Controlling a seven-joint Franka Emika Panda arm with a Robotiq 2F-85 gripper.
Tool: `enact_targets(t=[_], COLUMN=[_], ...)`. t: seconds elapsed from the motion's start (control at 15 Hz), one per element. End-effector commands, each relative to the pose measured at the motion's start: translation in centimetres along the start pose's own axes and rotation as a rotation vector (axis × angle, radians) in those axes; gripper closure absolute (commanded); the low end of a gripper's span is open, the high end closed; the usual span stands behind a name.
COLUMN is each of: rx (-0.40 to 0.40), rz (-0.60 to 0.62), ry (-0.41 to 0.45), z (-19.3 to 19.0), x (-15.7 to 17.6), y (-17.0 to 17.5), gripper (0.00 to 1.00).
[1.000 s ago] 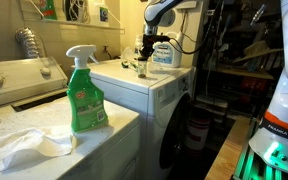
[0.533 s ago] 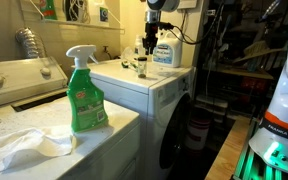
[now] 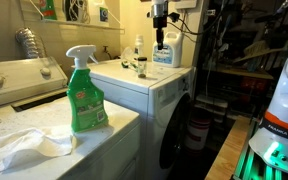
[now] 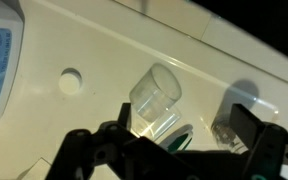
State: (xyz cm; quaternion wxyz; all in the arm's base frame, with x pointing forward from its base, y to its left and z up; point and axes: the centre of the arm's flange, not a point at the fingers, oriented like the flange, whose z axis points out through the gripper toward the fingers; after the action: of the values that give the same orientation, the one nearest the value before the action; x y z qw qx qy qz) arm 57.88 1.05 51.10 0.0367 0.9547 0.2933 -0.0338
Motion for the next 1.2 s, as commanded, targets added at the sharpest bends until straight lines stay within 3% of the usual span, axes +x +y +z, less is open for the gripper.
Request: enact_targets(t=[0.0,0.2,0.27,0.33,0.53,1.13], rx=[-0.004,-0.003,0.031,-0.01,0.0,-0.029], rz=[-0.034,-0.066,-0.109,-0.135,-0.207,-0.334], ry=[-0.009,-0.017,-0.021,-0.033,-0.049,0.118], z=[0.2,0.4,0.6,1.8,4.8,9.2], x=[-0.4,-1.0,-0.7,-0.7,-0.9,0.3], y=[-0.1,-0.3,-0.3,-0.3,-0.7,-1.6], gripper=[0.0,0.0,0.0,0.0,0.0,0.0])
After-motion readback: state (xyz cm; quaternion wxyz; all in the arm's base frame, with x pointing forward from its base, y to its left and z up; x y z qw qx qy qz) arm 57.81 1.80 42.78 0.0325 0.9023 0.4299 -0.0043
